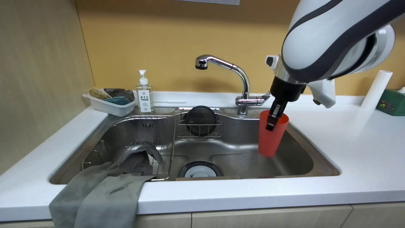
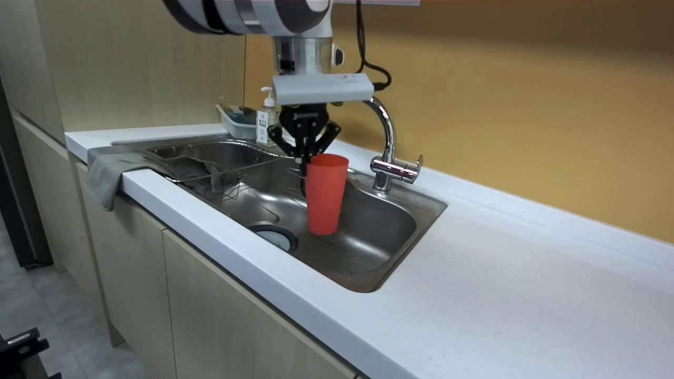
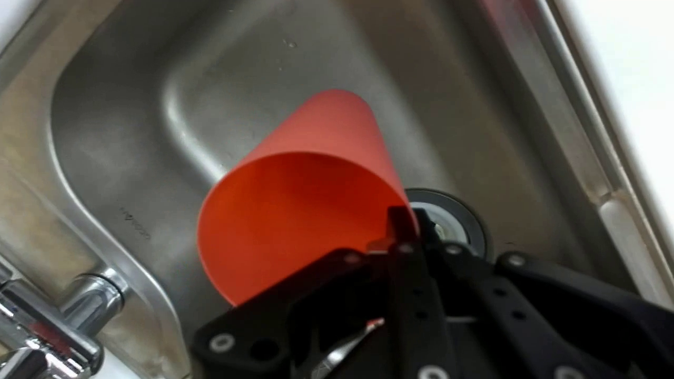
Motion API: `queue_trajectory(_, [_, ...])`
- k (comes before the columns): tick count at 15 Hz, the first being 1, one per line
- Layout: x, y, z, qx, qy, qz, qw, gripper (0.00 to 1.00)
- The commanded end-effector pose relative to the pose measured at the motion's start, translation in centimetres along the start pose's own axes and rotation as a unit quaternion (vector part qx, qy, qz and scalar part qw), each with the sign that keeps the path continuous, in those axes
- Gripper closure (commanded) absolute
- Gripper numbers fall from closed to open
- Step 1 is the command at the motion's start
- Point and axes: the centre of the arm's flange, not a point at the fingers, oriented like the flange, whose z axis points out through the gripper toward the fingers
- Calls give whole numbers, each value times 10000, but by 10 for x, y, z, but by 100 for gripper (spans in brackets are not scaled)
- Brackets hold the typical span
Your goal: Remove the cup from the countertop and put it in the sink
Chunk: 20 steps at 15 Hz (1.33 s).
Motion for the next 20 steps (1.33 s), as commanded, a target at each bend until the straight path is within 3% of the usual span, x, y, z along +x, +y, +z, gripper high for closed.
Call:
queue_trajectory(1, [19, -12, 31, 49, 87, 64, 9999, 99])
queue_trajectory(9, [20, -21, 52, 215, 59, -80, 9997, 97])
queue_trajectory(15, [16, -10, 63, 120, 18, 297, 9995, 99])
queue_trajectory(20, [22, -2, 78, 24, 245, 564, 9981, 99])
